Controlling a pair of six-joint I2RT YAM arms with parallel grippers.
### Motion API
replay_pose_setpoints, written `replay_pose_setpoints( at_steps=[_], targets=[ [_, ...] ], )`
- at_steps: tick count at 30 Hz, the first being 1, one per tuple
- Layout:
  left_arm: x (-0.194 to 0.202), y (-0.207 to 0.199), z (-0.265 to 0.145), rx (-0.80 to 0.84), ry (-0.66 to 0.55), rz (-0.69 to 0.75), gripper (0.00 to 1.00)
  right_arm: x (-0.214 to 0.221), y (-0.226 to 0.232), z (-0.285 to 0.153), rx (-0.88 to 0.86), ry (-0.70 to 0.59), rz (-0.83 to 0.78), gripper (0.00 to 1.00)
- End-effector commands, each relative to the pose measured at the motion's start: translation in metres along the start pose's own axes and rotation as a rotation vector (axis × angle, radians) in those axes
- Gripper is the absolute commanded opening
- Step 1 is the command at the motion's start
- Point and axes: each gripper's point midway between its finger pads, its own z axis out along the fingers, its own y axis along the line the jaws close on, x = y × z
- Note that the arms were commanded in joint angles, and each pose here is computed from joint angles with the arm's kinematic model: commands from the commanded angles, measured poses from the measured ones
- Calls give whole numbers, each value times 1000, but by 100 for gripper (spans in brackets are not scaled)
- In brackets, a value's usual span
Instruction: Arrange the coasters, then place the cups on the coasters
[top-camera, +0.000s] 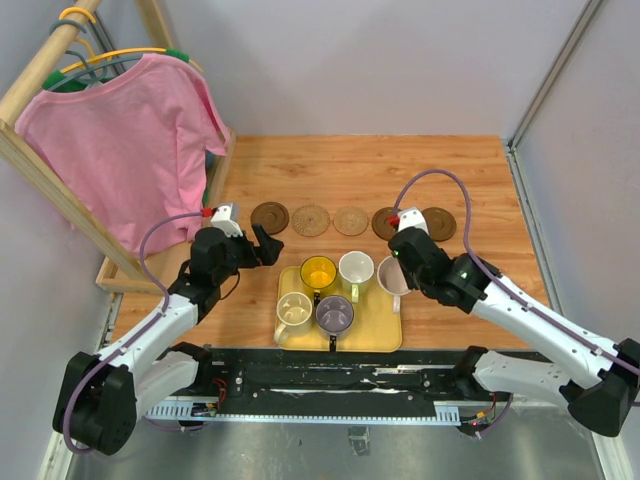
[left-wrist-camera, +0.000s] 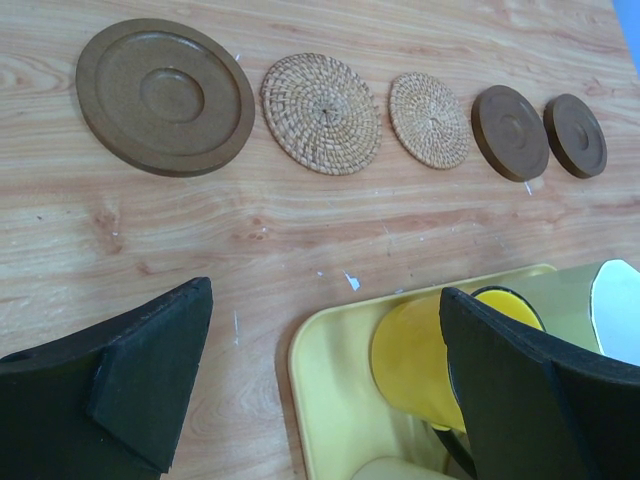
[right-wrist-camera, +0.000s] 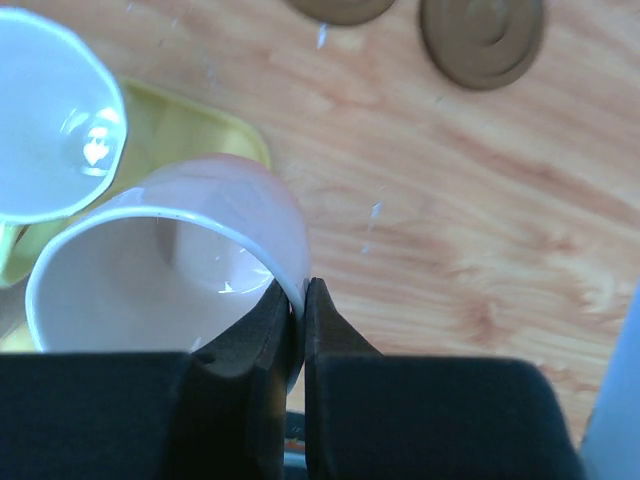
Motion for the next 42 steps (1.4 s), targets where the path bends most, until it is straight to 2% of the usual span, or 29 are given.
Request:
replay_pose_setpoints(
  at_steps=[1,7,12,20,35,39,42],
  targets=[
    [-12,-6,0,18,-52,3,100,-53,-43,-8,175,-156,-45,1],
    [-13,-7,-1,22,-55,7,100,-37,-50,7,131,-87,-38,1],
    [-9,-7,-1,23,-47,2,100,-9,-27,12,0,-2,-36,1],
    [-8,-6,-4,19,-44,-1,100,38,9,21,-153,147,57,1],
    [-4,-6,-3,26,-30,-6,100,50,60,33,-335,156,42,1],
    [-2,-7,-4,34,-28,-9,100,57,63,40,-311,185,18,6],
    [-1,-8,-5,40,-24,-12,100,56,60,41,-281,189,16,18]
  ],
)
